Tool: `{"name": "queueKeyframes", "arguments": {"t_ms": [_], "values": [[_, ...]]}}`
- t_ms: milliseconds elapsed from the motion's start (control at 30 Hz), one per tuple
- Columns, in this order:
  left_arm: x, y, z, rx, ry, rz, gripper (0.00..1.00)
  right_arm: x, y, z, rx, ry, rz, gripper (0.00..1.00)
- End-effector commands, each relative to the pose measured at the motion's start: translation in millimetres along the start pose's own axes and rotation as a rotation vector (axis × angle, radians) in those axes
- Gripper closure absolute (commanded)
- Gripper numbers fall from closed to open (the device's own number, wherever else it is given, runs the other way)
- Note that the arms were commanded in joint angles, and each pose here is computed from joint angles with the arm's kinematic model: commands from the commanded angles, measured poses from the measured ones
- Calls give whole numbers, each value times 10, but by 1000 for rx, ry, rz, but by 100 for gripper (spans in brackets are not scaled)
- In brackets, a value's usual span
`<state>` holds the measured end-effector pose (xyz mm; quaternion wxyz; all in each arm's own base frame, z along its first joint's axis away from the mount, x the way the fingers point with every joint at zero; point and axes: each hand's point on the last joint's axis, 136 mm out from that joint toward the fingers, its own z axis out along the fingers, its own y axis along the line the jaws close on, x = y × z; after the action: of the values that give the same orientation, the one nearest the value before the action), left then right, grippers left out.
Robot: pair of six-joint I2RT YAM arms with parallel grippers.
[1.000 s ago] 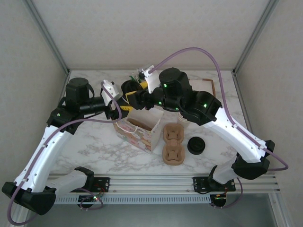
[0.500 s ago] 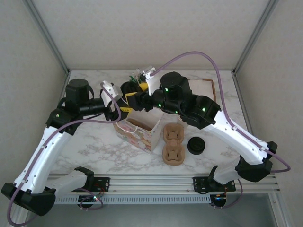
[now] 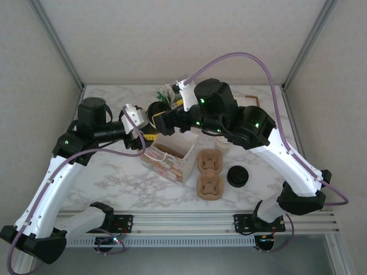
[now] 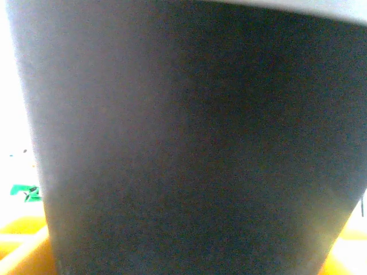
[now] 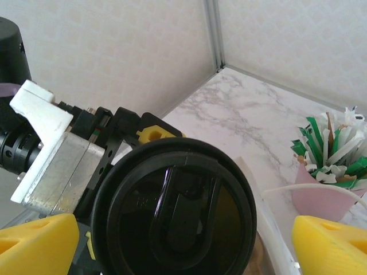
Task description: Pack the takeout coffee
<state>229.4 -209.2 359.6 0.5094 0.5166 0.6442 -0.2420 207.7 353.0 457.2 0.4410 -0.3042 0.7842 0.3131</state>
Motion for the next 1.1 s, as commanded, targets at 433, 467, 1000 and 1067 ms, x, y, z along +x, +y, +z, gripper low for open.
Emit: {"name": "queueKeyframes", "arguments": {"t_ms": [433,467,1000,1067], "values": [[-123,-24,-56,0,-27,47,29,257,-139,-116,-9,112,106,5],[-127,-24,-56,1,-29,49,29,244,-158,-125,-3,91,80,6],[-128,-106,-103,24,-20,91,28,124,141,-272,-181,155,-85,14],[-128,-116,-98,31,-21,91,29,140,133,-211,-176,188,-78,19]]}}
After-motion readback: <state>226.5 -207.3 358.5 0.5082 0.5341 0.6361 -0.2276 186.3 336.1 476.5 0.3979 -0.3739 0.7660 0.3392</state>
